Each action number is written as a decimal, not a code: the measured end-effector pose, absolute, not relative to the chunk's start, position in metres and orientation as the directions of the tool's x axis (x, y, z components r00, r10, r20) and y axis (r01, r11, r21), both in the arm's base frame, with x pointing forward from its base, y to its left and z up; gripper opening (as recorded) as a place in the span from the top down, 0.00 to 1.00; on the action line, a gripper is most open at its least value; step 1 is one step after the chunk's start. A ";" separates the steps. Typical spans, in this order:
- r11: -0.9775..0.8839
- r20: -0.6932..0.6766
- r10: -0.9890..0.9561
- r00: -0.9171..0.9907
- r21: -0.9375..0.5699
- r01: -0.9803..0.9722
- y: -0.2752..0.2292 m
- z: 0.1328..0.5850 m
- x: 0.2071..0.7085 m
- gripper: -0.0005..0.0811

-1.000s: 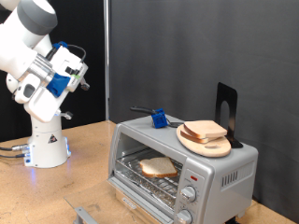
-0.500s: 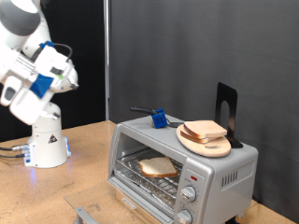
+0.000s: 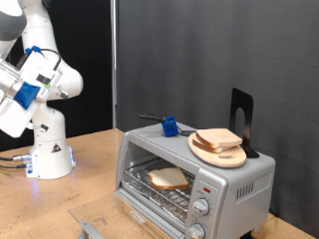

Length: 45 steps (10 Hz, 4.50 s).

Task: Make a piece of toast with the oven

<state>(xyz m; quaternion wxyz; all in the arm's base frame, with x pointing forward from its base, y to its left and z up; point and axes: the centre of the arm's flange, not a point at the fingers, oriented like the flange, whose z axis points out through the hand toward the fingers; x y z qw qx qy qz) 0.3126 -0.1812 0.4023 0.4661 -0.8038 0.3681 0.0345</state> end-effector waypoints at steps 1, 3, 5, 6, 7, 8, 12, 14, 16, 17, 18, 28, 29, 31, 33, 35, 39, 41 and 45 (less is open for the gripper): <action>-0.283 -0.440 -0.528 0.727 -0.716 -0.639 -0.179 0.399 0.309 0.01; -0.273 -0.458 -0.539 0.707 -0.698 -0.662 -0.187 0.381 0.308 0.01; -0.293 -0.426 -0.607 0.671 -0.664 -0.688 -0.200 0.350 0.314 0.01; -0.296 -0.426 -0.632 0.647 -0.640 -0.709 -0.204 0.335 0.317 0.01; -0.310 -0.410 -0.657 0.633 -0.619 -0.722 -0.207 0.320 0.320 0.01; -0.326 -0.380 -0.688 0.619 -0.600 -0.731 -0.209 0.304 0.322 0.01; -0.273 -0.440 -0.581 0.684 -0.687 -0.674 -0.210 0.305 0.317 0.01; -0.231 -0.405 -0.597 0.693 -0.740 -0.632 -0.224 0.308 0.312 0.01; -0.218 -0.377 -0.665 0.644 -0.727 -0.651 -0.232 0.298 0.319 0.01; -0.218 -0.390 -0.673 0.629 -0.707 -0.672 -0.230 0.287 0.324 0.01; -0.226 -0.411 -0.666 0.622 -0.683 -0.694 -0.227 0.275 0.330 0.01; -0.368 -0.300 -0.595 0.745 -0.723 -0.585 -0.210 0.183 0.348 0.01; -0.355 -0.300 -0.619 0.726 -0.717 -0.599 -0.210 0.178 0.348 0.01; -0.350 -0.311 -0.638 0.704 -0.698 -0.625 -0.201 0.164 0.350 0.01; -0.355 -0.339 -0.613 0.714 -0.689 -0.632 -0.180 0.151 0.356 0.01; -0.362 -0.364 -0.574 0.733 -0.690 -0.626 -0.153 0.143 0.361 0.01; -0.346 -0.401 -0.520 0.754 -0.708 -0.615 -0.115 0.145 0.357 0.01; -0.287 -0.417 -0.521 0.745 -0.736 -0.613 -0.119 0.161 0.355 0.01; -0.181 -0.439 -0.492 0.752 -0.793 -0.581 -0.116 0.202 0.351 0.01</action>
